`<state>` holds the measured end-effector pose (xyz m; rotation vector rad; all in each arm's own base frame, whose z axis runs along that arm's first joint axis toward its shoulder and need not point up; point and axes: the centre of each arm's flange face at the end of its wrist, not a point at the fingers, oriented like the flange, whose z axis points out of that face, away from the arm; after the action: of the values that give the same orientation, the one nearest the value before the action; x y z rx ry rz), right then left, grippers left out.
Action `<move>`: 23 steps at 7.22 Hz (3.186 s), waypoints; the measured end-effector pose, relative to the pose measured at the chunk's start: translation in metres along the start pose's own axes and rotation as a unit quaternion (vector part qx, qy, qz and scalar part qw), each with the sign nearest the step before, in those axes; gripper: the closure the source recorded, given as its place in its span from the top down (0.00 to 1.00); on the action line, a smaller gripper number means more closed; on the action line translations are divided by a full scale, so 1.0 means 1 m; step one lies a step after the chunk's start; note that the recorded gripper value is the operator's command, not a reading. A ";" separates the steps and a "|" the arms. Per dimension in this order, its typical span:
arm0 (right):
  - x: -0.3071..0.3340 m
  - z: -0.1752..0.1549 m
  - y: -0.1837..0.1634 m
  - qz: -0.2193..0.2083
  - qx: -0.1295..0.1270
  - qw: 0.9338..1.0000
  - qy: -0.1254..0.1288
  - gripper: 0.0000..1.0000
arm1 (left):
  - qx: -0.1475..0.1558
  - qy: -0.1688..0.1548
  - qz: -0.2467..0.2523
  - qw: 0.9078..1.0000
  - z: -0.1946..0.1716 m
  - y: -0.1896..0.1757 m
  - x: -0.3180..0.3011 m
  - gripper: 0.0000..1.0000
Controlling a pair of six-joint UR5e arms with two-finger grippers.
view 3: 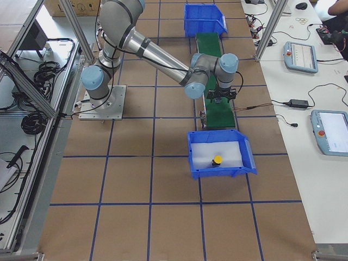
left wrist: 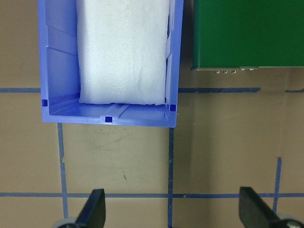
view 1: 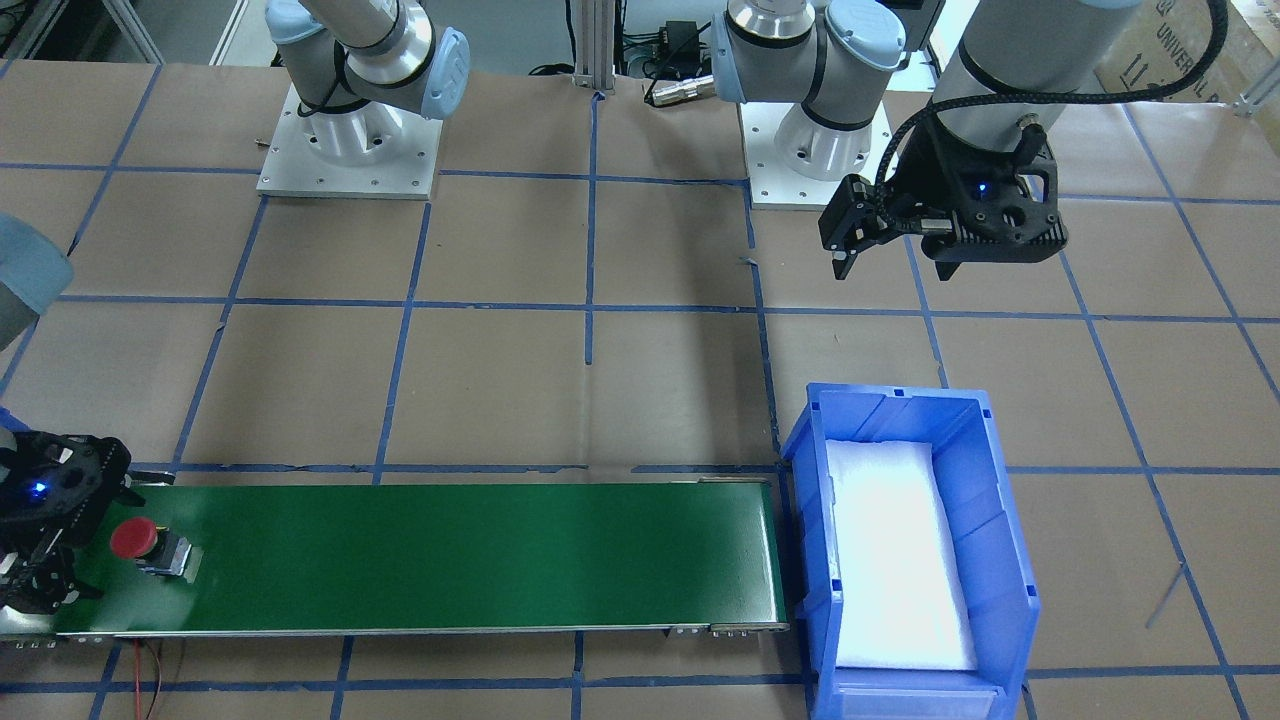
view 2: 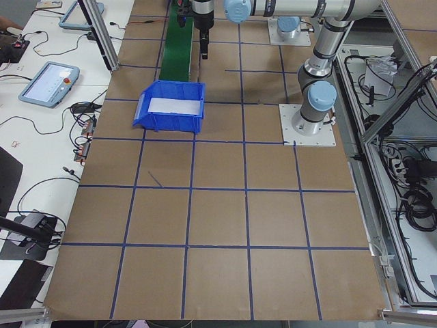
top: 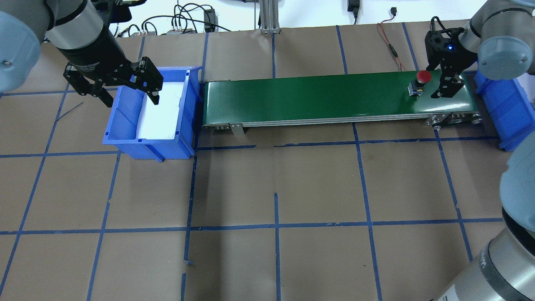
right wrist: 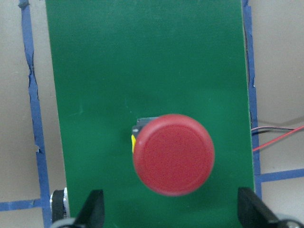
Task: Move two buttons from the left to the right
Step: 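Hold the right gripper open as the belt brings the red button in, then close the right gripper on the red button and lift it, then carry the red button into the far blue bin and release it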
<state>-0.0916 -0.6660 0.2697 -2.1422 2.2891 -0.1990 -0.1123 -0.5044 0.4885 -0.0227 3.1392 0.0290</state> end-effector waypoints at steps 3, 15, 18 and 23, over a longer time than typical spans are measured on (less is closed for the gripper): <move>-0.005 0.006 0.002 -0.002 -0.011 1.000 -0.007 1.00 | 0.000 0.000 0.000 1.000 0.000 0.000 0.000 1.00; -0.003 0.005 0.010 -0.025 -0.045 0.999 -0.003 0.07 | -0.003 0.001 0.001 1.000 0.003 0.001 0.001 1.00; 0.016 -0.052 0.069 -0.044 -0.051 0.998 0.018 0.06 | -0.002 0.002 0.000 1.000 0.003 0.001 0.001 1.00; -0.015 -0.078 0.258 -0.047 -0.012 0.999 0.016 0.06 | -0.001 0.002 0.001 1.000 0.002 0.001 0.003 1.00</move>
<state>-0.3535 -0.6276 0.3224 -2.2774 2.2193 -0.2094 -0.1148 -0.5038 0.4869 -0.0199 3.1427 0.0315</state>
